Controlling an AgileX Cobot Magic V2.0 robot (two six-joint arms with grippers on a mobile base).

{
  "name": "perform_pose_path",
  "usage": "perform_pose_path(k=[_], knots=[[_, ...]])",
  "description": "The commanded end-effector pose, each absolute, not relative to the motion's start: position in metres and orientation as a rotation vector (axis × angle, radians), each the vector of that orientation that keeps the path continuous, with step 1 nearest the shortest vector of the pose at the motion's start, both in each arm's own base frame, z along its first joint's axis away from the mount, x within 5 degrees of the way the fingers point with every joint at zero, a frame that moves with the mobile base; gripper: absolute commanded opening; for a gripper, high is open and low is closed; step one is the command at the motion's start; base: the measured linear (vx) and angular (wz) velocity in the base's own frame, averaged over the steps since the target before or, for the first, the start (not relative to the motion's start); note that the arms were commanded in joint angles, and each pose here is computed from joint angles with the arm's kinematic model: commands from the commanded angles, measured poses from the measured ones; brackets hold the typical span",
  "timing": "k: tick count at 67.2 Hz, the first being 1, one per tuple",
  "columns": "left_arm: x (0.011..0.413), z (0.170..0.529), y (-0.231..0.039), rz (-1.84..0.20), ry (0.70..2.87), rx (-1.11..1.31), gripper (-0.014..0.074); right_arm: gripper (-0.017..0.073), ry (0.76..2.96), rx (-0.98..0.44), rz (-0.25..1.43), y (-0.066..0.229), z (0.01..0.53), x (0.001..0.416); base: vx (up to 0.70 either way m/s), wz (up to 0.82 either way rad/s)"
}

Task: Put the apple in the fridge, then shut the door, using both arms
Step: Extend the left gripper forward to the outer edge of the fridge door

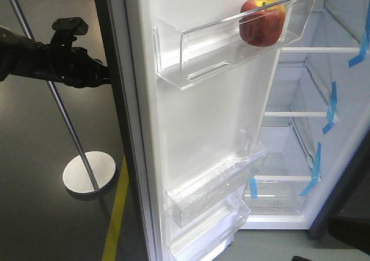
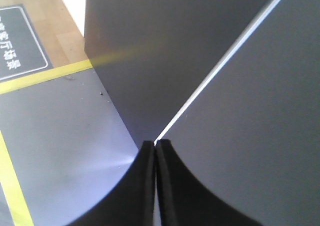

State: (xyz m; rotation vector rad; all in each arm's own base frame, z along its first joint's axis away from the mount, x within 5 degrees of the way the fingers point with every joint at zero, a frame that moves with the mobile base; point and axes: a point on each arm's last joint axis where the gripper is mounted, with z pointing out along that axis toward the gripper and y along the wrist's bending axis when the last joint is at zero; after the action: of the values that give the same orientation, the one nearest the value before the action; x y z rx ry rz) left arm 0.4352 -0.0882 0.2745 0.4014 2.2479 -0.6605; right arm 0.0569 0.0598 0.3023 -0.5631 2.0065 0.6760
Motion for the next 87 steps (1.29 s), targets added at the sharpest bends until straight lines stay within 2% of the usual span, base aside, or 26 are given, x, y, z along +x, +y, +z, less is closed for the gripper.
perform_pose_path(k=[1,24,58,87], knots=[[0.425,0.312,-0.107,-0.728,2.138,0.434,-0.0006,0.0580,1.949,-0.528,0.692,0.060,0.314,0.059,0.00,0.00],[0.410,0.312,-0.151,-0.790,2.127,0.590,-0.0006,0.0580,1.949,-0.528,0.692,0.060,0.314,0.059,0.00,0.00],[0.367,0.313,-0.241,-0.895,2.065,0.812,-0.0006,0.0580,1.949,-0.528,0.692,0.060,0.314,0.059,0.00,0.00],[0.326,0.320,-0.309,-0.912,1.945,0.861,-0.0006,0.0580,1.949,-0.528,0.692,0.060,0.314,0.059,0.00,0.00]])
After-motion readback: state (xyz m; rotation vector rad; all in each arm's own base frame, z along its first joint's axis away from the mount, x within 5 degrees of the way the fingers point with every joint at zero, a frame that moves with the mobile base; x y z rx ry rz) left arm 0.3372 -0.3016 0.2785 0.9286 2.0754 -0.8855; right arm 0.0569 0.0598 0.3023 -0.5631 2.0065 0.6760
